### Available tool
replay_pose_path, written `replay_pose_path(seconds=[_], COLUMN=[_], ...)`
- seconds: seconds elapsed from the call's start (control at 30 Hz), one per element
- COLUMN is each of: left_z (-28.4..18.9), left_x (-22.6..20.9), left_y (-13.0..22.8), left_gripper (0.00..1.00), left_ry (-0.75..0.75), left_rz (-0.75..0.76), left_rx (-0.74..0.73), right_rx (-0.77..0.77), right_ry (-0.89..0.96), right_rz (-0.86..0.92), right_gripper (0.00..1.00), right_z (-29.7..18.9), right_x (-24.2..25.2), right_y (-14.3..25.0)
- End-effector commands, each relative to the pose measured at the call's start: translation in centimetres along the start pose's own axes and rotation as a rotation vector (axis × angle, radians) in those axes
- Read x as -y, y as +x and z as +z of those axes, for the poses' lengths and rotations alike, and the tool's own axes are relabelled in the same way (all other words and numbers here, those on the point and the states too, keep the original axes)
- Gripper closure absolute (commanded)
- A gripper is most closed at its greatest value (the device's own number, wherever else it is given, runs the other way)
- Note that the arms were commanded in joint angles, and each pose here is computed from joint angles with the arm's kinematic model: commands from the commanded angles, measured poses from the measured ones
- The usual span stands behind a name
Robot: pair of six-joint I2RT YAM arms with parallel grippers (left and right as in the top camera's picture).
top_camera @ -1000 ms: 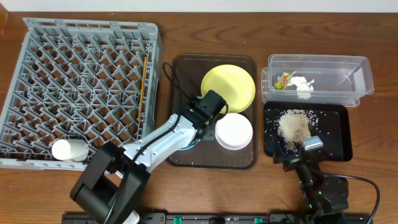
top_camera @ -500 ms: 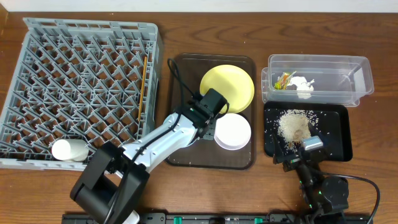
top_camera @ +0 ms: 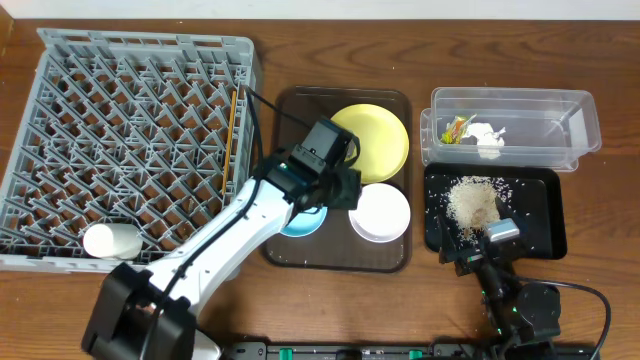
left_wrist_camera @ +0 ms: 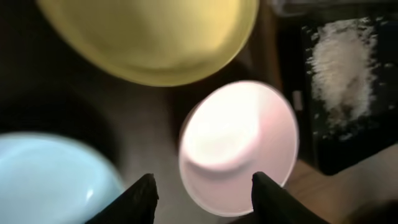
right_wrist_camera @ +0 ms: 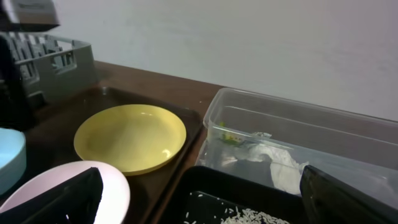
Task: Sort waste into correct bins and load items into the dishwasher
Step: 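Reach the left gripper to the pink-white bowl and grip its rim, then lift the pink-white bowl and set it upright in the dish rack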
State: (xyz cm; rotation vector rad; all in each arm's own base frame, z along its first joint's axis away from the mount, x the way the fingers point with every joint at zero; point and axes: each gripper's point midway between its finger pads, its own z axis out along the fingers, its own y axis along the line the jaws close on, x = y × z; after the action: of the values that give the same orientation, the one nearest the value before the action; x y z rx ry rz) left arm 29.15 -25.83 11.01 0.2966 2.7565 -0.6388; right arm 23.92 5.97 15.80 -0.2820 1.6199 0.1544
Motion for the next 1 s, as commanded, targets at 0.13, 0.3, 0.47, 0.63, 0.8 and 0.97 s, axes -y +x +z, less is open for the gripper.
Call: replay_pose_path(seconds=[0.13, 0.3, 0.47, 0.63, 0.8, 0.97], left_z=[4.0, 6.0, 8.4, 9.9, 8.5, 2.5], left_x=[-0.5, -1.2, -0.6, -0.9, -0.6, -0.1], left_y=[2.8, 4.0, 5.3, 6.2, 4.6, 0.2], left_gripper=[0.5, 0.5, 0.57, 0.79, 0.92, 0.92], left_ry=[0.057, 0.049, 0.136, 0.17, 0.212, 0.263], left_rz=[-0.002, -0.011, -0.02, -0.05, -0.072, -0.09], left_rx=[-0.157, -0.221, -0.296, -0.344, -0.31, -0.182], right_rx=[0.003, 0.002, 0.002, 0.003, 0.002, 0.002], right_ry=[0.005, 0.006, 0.005, 0.005, 0.005, 0.006], right_rz=[-0.009, -0.009, -0.009, -0.009, -0.009, -0.009], right_gripper=[0.01, 0.01, 0.01, 0.01, 0.01, 0.01], right_z=[0.0, 0.0, 0.0, 0.0, 0.0, 0.0], right_x=[0.2, 0.2, 0.2, 0.2, 0.2, 0.2], right_y=[0.0, 0.0, 0.0, 0.0, 0.0, 0.0])
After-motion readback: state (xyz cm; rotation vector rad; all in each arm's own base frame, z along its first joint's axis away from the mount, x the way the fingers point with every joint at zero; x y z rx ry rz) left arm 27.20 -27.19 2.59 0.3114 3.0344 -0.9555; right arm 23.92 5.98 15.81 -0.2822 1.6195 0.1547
